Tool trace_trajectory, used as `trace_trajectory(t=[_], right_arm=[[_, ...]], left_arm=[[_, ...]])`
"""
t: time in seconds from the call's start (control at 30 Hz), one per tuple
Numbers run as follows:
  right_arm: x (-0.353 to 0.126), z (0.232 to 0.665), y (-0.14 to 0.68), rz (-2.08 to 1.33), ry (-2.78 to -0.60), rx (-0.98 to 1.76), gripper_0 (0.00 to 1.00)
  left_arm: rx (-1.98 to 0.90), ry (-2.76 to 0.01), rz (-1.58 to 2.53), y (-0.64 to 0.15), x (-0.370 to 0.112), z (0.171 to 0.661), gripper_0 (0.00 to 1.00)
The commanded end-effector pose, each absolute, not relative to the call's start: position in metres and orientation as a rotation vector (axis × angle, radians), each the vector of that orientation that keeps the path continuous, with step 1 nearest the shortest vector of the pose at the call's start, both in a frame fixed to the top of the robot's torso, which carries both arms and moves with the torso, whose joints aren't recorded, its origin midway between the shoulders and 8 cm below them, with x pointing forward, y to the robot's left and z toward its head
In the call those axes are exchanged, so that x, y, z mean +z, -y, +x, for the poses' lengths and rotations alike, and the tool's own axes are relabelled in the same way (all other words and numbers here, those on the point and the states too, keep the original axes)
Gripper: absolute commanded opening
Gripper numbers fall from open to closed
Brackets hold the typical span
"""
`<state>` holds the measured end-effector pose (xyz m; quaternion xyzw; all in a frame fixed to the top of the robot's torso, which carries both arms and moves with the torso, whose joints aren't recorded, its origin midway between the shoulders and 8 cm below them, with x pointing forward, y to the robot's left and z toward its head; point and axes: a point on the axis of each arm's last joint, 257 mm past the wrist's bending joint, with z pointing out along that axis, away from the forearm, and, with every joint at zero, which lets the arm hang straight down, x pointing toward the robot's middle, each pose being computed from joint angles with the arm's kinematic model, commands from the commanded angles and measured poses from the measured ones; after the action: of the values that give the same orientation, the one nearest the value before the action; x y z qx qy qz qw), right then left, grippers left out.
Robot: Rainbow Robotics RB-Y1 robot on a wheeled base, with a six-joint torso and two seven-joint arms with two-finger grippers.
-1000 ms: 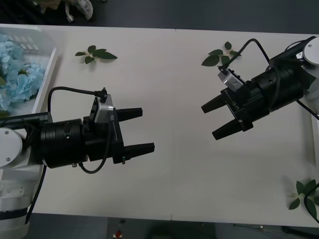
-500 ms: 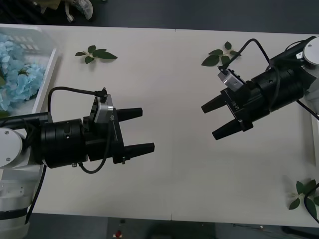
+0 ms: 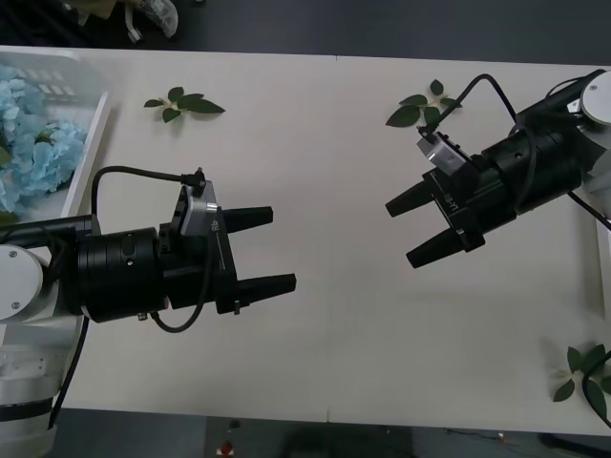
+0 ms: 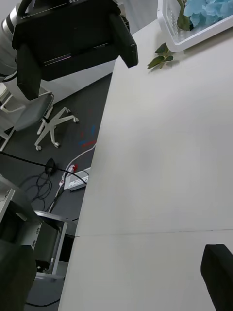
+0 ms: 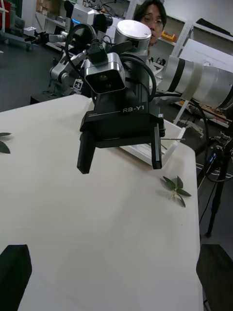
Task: Put the red flowers into the right box and the blue flowers into the left box
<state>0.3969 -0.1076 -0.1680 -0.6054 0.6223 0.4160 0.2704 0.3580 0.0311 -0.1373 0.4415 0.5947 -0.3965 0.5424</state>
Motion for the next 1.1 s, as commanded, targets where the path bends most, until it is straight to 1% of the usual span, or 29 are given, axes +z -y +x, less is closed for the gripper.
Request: trace_trajectory(t=[0.03,0.6,0.63,0.7,0.77,0.8,0.83,1.1], right_arm=[[-0.166,0.397,0.113,-1.653,-1.674,1.091,1.0],[-0.166,0.397,0.113,-1.653,-1.674,1.091,1.0],[-0.166,0.397,0.113,-1.653,-1.674,1.091,1.0],[-0.166,0.397,0.113,-1.653,-1.674,1.091,1.0],[-0.166,0.397,0.113,-1.653,-1.674,1.091,1.0],[-0.166,0.397,0.113,-1.653,-1.674,1.091,1.0],[-0.166,0.397,0.113,-1.653,-1.674,1.091,1.0],[-0.166,0.397,0.113,-1.653,-1.674,1.091,1.0]], left_arm=[[-0.935,-1.389,1.065,-0.031,-0.136,0.35,1.0],[-0.935,-1.389,1.065,-0.031,-0.136,0.35,1.0],[-0.965,-1.473,1.031,-0.038,-0.167,0.347,1.0],[-0.985,-1.522,0.997,-0.041,-0.184,0.348,1.0],[-1.053,-1.587,0.865,-0.046,-0.209,0.356,1.0],[-1.109,-1.613,0.772,-0.047,-0.221,0.36,1.0],[-1.222,-1.63,0.541,-0.055,-0.234,0.372,1.0],[-1.222,-1.63,0.541,-0.055,-0.234,0.372,1.0]])
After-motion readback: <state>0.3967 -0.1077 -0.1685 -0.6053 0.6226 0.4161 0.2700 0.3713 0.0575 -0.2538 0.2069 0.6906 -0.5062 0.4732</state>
